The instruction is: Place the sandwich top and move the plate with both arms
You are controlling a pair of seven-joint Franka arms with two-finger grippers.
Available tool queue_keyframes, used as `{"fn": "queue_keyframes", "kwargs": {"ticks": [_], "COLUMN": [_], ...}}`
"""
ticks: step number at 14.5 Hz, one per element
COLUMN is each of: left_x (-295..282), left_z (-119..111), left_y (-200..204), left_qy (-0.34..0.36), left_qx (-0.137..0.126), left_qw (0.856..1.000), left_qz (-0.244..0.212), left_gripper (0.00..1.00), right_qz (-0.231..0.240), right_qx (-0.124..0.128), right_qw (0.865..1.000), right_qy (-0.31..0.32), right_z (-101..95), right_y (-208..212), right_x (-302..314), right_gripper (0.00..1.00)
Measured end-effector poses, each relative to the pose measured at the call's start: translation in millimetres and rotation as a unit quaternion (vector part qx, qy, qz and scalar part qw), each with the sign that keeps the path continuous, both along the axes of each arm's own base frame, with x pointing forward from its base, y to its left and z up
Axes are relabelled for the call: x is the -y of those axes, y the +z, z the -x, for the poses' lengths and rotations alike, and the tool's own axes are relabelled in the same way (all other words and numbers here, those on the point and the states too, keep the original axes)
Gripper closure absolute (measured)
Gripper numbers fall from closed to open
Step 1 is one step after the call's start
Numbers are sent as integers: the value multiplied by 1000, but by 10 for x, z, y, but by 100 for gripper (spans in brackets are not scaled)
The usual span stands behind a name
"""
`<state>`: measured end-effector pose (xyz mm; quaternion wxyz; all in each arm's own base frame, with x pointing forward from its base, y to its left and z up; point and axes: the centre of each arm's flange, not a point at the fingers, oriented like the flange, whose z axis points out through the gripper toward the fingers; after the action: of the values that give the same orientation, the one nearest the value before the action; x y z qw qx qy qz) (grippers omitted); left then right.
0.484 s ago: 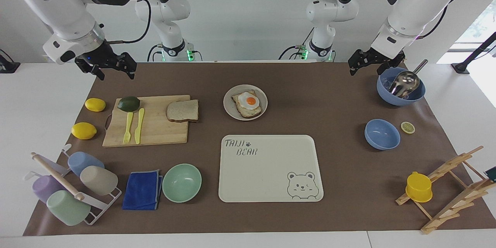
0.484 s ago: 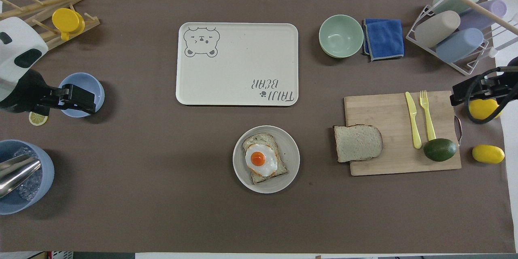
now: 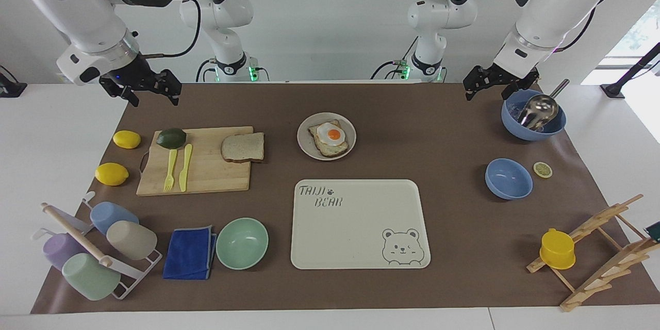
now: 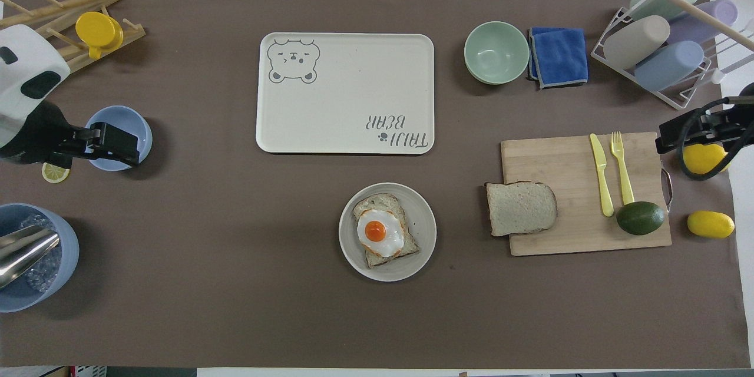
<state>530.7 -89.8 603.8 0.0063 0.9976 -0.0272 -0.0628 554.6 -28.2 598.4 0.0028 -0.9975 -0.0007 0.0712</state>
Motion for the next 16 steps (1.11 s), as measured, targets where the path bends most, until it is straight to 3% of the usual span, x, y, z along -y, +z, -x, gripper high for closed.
{"fn": "queue_keyframes", "kwargs": {"ticks": [8, 11, 14, 16], "left_x": [0, 0, 0, 0], "left_z": [0, 0, 0, 0], "left_y": [0, 0, 0, 0], "left_qy": [0, 0, 0, 0], "left_qx": [0, 0, 0, 0], "left_qw": [1000, 1000, 1000, 1000], "left_qz": [0, 0, 0, 0], "left_gripper": [0, 0, 0, 0], "right_qz": [-1, 0, 18, 63], "right_qx": [-1, 16, 4, -10], "right_qw": [1000, 999, 999, 998], "right_qy": [14, 48, 31, 29], "right_z": [-3, -72, -190, -189], "right_y": [-2, -73, -641, -1269], "right_x": [-150, -588, -1533, -2292], "right_gripper": [0, 0, 0, 0]}}
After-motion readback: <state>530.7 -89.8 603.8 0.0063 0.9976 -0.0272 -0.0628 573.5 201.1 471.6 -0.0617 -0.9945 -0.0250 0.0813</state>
